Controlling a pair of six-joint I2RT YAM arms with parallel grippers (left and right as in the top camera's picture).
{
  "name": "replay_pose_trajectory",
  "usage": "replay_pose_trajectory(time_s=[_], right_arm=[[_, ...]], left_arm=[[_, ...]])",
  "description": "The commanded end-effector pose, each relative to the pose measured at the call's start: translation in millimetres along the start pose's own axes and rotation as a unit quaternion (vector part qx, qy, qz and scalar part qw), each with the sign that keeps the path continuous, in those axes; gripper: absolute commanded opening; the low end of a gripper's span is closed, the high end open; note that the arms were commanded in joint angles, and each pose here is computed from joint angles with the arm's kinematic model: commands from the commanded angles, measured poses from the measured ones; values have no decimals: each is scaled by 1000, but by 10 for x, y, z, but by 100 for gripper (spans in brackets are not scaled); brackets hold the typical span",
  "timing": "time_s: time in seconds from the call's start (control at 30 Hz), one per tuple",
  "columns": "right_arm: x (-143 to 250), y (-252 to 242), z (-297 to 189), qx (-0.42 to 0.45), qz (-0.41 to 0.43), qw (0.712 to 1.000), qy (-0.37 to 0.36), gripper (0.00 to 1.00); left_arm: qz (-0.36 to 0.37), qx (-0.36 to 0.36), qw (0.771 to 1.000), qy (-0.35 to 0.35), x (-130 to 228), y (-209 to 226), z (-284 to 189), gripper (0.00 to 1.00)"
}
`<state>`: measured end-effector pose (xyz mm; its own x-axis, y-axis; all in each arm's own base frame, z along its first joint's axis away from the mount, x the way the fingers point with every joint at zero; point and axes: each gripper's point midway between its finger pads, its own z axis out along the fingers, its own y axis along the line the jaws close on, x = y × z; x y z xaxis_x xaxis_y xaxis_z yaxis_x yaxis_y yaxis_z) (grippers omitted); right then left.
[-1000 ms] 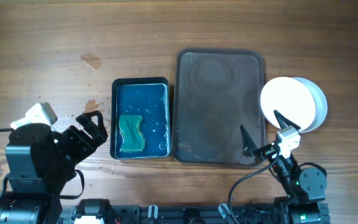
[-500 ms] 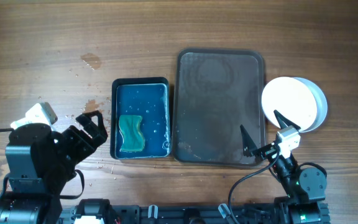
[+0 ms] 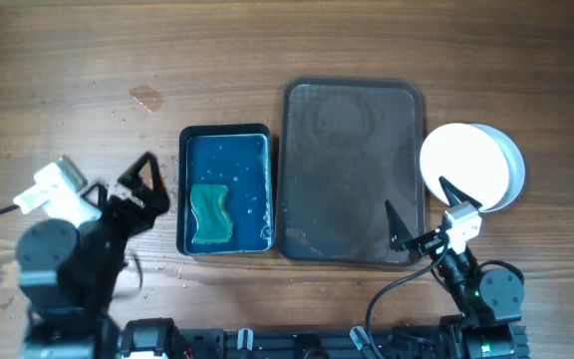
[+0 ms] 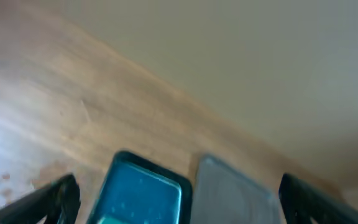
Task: Clean dirty plates on tray and stack at the side
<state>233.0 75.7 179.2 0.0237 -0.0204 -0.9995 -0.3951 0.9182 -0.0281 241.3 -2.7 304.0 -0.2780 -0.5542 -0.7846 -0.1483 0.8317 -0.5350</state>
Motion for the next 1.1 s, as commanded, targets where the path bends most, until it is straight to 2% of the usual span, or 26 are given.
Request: replay_pose_trajectory(time_s=[0.0,0.1,0.27,0.37,0.5,1.07], right_arm=[[-20,-13,-6,5,4,1000,-6,100],[-20,-13,-6,5,4,1000,-6,100],[-20,-13,-6,5,4,1000,-6,100],[-20,-13,-6,5,4,1000,-6,100],[-20,-13,-6,5,4,1000,-6,100],[-17,-13,-5,5,4,1000,-5,100]], left_arm=[[36,73,996,-23,365,55,174,100],[42,97,991,-78,545,215,228,100],[43,97,984,-143,702,452,203,100],[40,83,986,-139,778,548,276,100],[33,61,992,-109,1114,801,501,100],[36,73,991,-102,1150,742,502,100]])
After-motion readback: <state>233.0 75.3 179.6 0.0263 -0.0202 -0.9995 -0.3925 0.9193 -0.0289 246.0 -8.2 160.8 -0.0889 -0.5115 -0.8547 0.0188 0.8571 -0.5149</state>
